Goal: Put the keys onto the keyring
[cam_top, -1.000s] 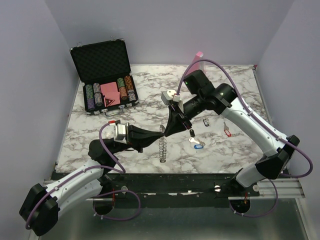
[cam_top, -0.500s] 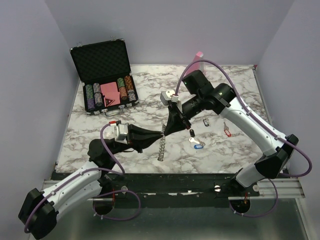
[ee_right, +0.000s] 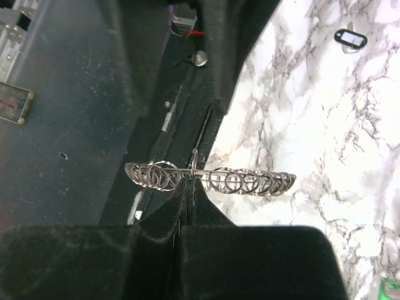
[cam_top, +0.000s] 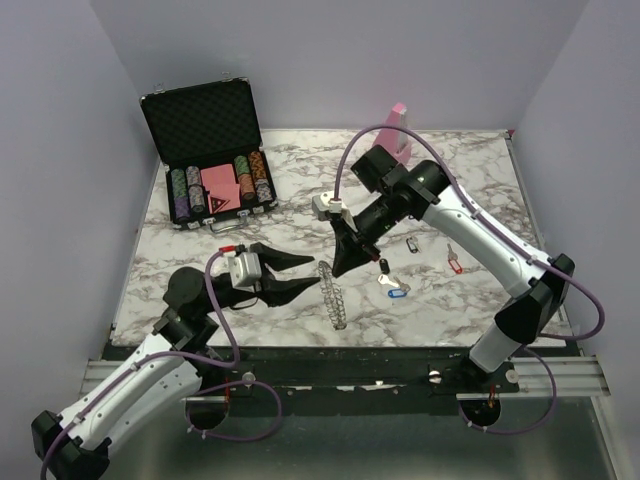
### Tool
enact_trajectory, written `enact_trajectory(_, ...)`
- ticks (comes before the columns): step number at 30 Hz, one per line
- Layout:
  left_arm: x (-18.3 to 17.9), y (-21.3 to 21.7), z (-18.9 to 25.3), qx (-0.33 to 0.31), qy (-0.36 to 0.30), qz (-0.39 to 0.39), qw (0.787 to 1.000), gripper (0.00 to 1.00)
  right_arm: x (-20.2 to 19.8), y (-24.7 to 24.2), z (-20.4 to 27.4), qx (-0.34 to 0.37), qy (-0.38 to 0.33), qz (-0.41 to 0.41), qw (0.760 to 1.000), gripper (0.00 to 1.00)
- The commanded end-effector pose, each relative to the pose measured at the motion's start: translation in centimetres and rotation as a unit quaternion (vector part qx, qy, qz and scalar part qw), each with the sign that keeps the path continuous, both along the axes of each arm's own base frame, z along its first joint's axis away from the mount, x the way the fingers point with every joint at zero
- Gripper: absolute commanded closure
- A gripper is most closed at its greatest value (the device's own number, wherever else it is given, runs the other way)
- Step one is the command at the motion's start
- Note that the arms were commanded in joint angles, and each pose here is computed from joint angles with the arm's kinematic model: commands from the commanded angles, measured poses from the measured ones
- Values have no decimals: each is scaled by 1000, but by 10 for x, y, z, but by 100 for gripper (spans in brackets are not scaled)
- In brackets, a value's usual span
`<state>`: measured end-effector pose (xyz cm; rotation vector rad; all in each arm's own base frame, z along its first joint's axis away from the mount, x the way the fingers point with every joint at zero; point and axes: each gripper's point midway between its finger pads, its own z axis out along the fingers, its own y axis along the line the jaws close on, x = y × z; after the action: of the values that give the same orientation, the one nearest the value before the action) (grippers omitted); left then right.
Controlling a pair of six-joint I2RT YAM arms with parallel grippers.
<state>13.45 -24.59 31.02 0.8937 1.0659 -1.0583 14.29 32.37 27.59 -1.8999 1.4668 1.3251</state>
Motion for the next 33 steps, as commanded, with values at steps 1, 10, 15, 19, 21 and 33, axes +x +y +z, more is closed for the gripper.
enact_trajectory(1, -2, -4, -13, 63, 17, -18, 998, 48, 2, -12, -9, -52, -18, 14, 998, 99)
enact_trajectory(10, 11, -10, -26, 86, 67, -6, 994, 45, 15, -12, -17, -81, -34, -8, 996, 99)
enact_trajectory(15, 24, -9, -26, 89, 70, 21, 993, 44, 15, -13, -19, -85, -31, -7, 996, 99)
enact_trajectory(19, 27, -13, -24, 89, 71, 18, 993, 44, 14, -12, -20, -86, -28, -5, 996, 99)
enact_trajectory(21, 27, -17, -25, 93, 75, 10, 993, 44, 15, -12, -21, -87, -27, -5, 996, 99)
enact_trajectory(33, 27, -27, -29, 111, 89, -11, 990, 63, 13, -13, -20, -86, -28, -2, 996, 99)
